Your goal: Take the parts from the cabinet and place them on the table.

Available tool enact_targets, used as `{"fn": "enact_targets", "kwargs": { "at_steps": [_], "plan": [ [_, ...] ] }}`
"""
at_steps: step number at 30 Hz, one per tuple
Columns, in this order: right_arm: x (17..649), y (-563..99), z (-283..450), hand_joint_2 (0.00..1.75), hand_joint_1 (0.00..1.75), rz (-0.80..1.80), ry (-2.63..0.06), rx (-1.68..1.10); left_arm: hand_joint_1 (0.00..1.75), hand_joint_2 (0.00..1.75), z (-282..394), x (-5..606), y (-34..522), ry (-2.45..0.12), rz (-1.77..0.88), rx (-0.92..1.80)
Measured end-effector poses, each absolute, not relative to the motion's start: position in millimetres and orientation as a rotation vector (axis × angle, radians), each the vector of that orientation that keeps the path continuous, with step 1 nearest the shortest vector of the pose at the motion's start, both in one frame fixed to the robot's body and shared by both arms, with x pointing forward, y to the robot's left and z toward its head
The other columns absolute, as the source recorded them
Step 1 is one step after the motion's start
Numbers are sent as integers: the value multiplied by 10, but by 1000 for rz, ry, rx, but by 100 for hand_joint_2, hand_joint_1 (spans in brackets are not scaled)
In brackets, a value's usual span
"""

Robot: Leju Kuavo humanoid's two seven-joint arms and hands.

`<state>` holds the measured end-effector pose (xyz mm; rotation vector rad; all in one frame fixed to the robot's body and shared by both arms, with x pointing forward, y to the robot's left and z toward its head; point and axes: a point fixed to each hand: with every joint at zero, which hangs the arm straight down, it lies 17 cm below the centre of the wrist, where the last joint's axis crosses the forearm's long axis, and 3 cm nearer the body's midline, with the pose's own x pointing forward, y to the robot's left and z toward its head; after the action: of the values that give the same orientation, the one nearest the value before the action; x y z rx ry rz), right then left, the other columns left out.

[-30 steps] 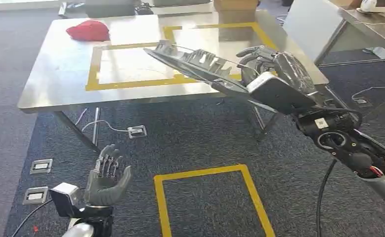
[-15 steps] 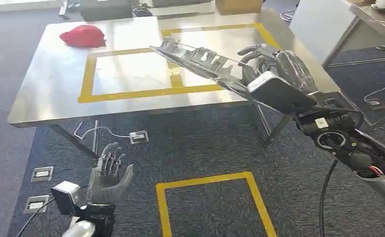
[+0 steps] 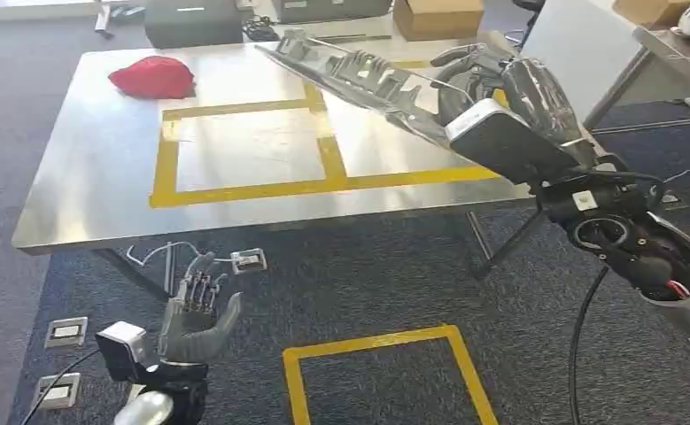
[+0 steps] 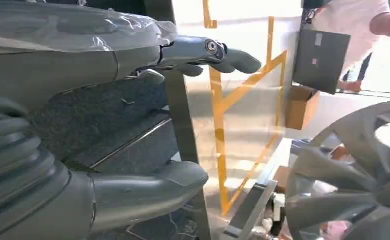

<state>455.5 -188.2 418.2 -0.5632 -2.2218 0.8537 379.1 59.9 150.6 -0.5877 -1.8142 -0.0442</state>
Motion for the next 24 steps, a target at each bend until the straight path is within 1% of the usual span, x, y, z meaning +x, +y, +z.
{"fn": "enact_targets", "kwargs": {
  "at_steps": [4, 24],
  "plan": [
    [4574, -1883, 4164, 175, 175, 860, -2214, -565, 0, 175, 1466, 3799, 600, -1805, -40, -584],
    [4711, -1844, 4533, 175, 175, 855, -2259, -601, 0, 175, 1458, 3847, 551, -1808, -50, -597]
  ]
}}
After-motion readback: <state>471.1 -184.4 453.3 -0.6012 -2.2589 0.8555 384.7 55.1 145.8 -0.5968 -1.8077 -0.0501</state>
